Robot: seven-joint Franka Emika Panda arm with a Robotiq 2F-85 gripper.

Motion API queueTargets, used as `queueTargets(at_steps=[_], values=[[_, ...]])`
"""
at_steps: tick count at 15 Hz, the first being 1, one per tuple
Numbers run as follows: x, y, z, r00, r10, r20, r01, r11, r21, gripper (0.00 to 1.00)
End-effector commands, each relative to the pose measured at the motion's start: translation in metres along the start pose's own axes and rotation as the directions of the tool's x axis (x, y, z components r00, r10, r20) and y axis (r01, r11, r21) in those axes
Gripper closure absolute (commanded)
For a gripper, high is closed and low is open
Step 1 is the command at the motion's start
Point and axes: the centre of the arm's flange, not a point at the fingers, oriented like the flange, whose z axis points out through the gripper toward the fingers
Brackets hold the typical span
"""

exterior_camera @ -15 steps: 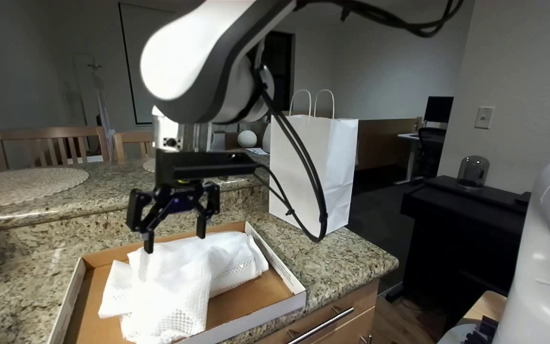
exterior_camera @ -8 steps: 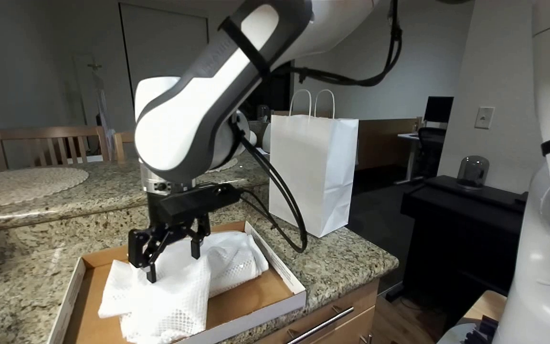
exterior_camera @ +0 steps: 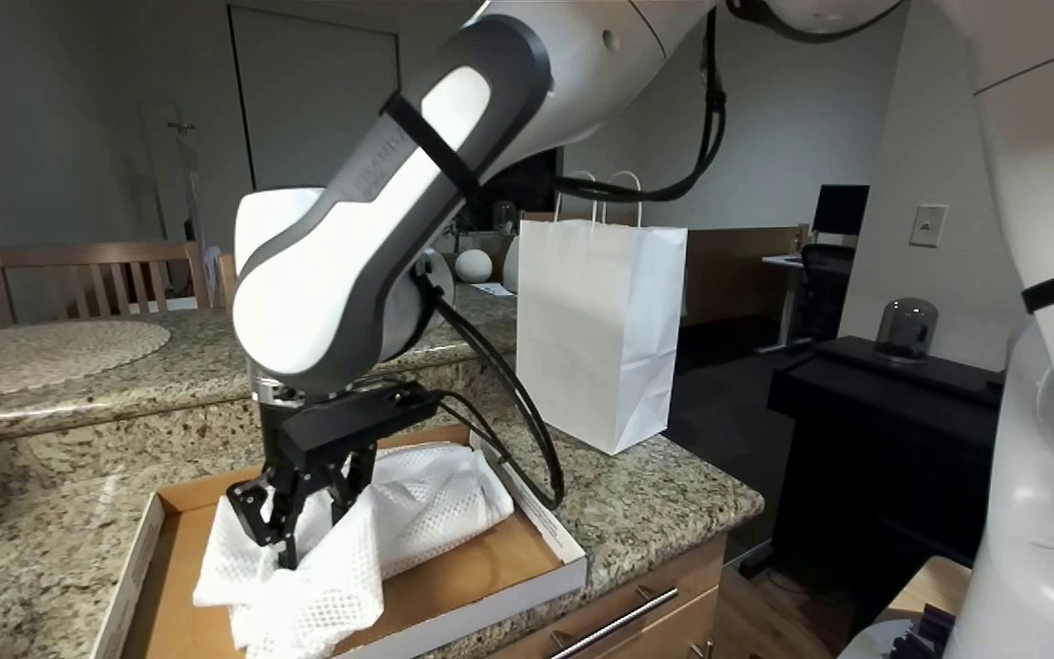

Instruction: Pick one towel from the table and put it in the white bag.

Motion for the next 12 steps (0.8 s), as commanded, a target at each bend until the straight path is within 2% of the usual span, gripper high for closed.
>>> queueTargets(at_steps=[1,4,7,10,12], values=[[0.006,0.002,0.009,1.0,0.024,-0.02,-0.023,1.0,0.017,0.73],[0.005,0.007,0.005,0.999,0.034,-0.024,-0.033,0.999,0.027,0.9],[-0.004,0.004,-0.017,0.999,0.018,-0.042,-0.017,0.999,0.029,0.96],[-0.011,-0.003,-0.05,0.997,-0.004,-0.076,0.008,0.999,0.044,0.93],[-0.017,-0.011,-0.085,0.992,-0.018,-0.128,0.024,0.999,0.043,0.91]])
